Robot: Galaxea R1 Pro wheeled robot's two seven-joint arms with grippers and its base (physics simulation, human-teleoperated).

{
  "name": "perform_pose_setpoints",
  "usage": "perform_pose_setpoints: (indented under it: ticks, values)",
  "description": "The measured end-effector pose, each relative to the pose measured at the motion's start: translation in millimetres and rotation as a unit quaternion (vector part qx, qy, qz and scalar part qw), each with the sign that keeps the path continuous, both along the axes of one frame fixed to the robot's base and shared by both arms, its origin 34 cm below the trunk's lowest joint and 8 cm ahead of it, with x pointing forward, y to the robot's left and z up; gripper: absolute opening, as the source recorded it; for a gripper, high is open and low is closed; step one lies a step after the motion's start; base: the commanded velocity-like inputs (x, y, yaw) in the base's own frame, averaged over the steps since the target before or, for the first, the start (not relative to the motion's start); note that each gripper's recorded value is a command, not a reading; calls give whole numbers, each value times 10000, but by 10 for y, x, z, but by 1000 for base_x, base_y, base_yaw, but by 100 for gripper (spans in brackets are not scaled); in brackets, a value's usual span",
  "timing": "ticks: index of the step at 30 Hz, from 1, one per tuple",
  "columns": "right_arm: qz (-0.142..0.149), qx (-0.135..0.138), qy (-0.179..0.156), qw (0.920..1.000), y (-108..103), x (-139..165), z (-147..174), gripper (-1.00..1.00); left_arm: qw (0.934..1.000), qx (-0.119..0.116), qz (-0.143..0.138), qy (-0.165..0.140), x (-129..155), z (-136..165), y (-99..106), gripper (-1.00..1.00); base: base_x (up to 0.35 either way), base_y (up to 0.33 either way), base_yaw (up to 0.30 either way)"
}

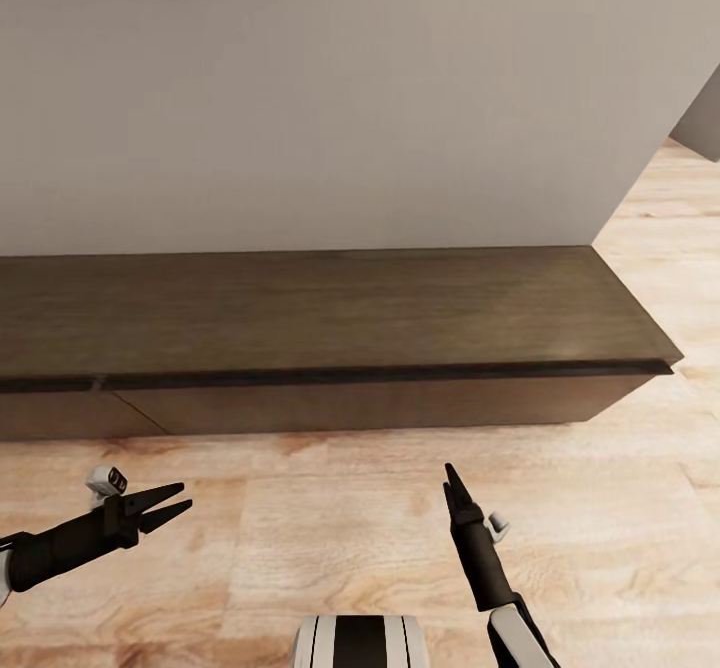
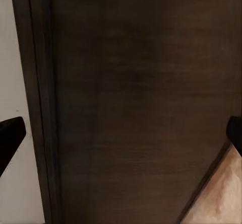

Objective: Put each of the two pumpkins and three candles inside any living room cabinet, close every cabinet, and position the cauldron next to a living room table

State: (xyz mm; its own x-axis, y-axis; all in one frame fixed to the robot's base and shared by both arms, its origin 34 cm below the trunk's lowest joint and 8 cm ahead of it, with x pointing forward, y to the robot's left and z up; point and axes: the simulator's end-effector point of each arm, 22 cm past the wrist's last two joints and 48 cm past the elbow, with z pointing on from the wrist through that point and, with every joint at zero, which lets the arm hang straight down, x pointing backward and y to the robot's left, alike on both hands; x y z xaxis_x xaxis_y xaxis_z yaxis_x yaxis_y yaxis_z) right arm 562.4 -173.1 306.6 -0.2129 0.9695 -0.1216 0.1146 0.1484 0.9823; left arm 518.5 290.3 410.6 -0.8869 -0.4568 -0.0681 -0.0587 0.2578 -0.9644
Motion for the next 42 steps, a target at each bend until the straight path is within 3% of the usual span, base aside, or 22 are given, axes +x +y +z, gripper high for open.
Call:
perform_pose_setpoints:
  ticks: [8, 13, 25, 42]
  values:
    - [-385, 335, -78, 9987, -181, 37, 59, 100, 9999, -54, -84, -2, -28, -26, -130, 100, 62, 0, 0]
    - [-367, 374, -262, 9983, -176, 45, 142, 100, 9999, -114, -100, 8, -39, -37, -198, 100, 81, 0, 0]
    - [-296, 385, -329, 9983, -118, 43, 174, 100, 9998, -163, -86, 8, -38, -36, -230, 100, 5, 0, 0]
    - [-294, 411, -733, 9960, -56, 180, 577, 100, 9993, -161, -99, -331, 14, 281, -237, 100, 0, 0, 0]
